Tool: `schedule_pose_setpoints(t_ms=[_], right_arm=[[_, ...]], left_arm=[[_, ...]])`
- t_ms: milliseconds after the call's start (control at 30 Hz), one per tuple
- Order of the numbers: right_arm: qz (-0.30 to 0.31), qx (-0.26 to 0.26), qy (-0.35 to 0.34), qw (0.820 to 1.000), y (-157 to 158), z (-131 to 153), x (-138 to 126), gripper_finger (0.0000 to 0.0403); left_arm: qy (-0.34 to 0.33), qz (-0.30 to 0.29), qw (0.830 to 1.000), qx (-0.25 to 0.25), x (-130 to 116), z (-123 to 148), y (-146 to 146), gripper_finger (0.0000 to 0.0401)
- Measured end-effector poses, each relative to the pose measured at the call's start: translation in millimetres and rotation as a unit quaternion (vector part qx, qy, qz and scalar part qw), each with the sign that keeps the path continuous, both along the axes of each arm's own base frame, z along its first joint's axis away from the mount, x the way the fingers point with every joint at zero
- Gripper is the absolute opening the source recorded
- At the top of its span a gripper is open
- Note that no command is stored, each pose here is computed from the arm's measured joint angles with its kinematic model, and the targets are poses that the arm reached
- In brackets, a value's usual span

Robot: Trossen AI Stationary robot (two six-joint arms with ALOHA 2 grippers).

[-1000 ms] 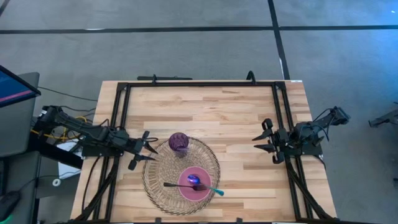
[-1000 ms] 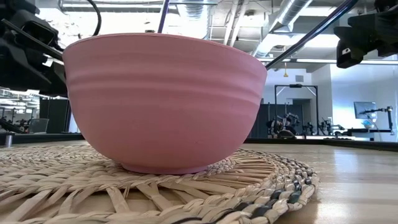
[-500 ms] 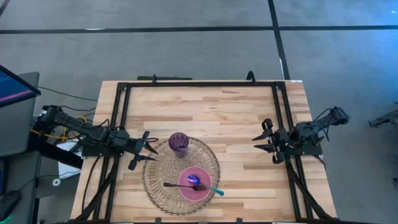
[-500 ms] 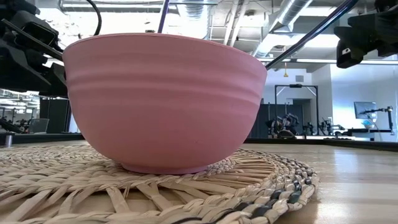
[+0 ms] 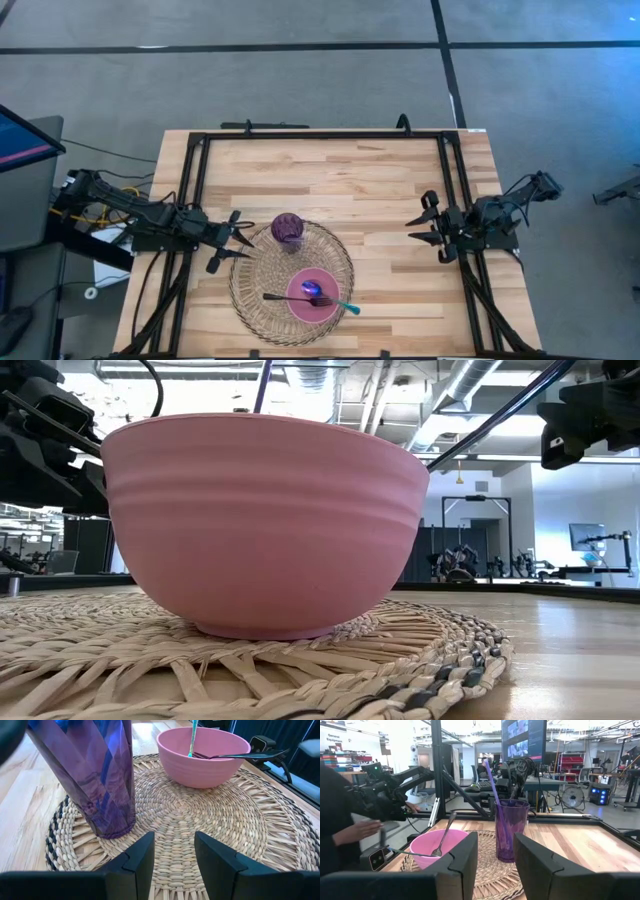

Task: Pick & Place Utensil
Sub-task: Return to Home Position

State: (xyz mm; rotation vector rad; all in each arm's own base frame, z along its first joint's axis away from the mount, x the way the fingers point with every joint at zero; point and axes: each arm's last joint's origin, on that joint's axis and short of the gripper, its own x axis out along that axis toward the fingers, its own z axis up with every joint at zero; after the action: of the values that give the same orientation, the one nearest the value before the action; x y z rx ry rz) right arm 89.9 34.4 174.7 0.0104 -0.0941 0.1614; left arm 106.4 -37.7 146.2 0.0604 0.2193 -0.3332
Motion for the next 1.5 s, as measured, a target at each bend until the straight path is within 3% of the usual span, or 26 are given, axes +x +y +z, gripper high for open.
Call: schedule_pose_setpoints(t_ms=[1267,1500], right_arm=[[0.0,0.0,0.0,1.0,0.0,0.0,0.0,0.0118],[0.0,0.0,0.0,1.0,0.0,-0.1,0.0,0.0118]], left_arm=[[-0.007,0.001,1.0,-0.008,0.5,1.9,-0.1,0.014],[-0.043,-0.01,0.999,-0.02,-3.5,8.7,0.6,0.014]])
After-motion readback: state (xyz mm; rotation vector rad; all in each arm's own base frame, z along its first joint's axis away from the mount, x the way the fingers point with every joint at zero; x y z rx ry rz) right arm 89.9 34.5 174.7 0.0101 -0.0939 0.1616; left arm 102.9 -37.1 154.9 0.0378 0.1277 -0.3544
